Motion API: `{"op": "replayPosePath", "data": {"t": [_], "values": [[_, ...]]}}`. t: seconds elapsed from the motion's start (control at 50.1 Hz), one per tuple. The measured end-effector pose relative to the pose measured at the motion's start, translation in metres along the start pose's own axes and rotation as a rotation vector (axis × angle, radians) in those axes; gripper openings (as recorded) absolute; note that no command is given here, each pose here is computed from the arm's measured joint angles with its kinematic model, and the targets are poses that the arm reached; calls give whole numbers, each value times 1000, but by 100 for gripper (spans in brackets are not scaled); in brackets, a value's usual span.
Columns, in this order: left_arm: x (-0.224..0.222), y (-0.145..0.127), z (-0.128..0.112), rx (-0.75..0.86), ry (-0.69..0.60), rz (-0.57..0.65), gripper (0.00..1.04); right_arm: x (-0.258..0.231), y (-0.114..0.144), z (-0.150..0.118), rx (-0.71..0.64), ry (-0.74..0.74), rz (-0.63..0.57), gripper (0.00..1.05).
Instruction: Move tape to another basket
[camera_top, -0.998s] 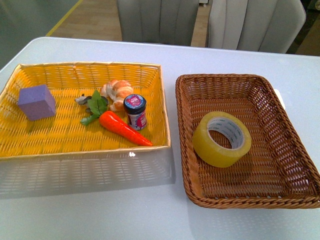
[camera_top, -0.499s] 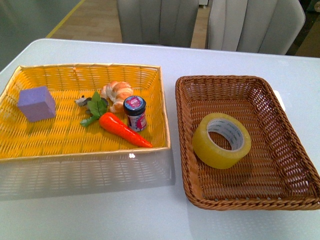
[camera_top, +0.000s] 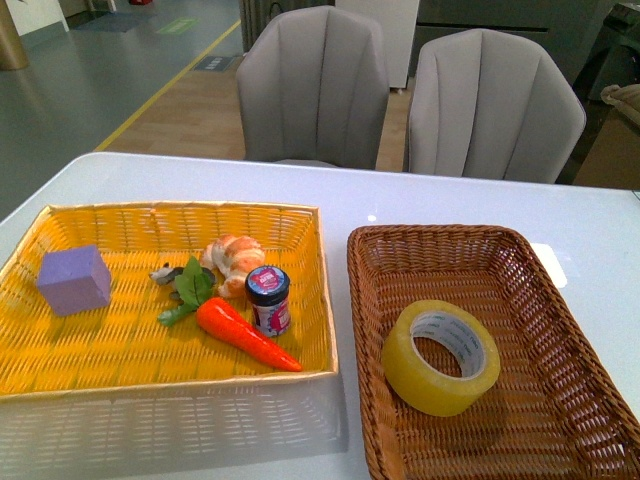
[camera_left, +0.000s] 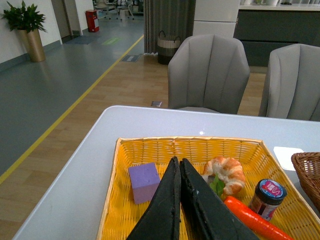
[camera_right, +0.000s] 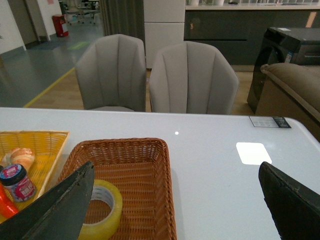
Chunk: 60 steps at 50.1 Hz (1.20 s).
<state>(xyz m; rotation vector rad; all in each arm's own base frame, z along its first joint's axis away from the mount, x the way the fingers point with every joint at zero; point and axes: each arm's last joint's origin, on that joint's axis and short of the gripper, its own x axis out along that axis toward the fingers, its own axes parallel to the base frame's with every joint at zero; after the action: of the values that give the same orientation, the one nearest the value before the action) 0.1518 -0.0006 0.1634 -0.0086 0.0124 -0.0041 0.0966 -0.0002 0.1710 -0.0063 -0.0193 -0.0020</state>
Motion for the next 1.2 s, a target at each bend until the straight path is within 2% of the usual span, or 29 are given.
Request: {"op": "replayPosePath", "data": {"t": [1.197], "values": [[-42, 0, 7, 0, -29, 0, 2, 0, 0, 0, 0, 0, 0, 96]]}}
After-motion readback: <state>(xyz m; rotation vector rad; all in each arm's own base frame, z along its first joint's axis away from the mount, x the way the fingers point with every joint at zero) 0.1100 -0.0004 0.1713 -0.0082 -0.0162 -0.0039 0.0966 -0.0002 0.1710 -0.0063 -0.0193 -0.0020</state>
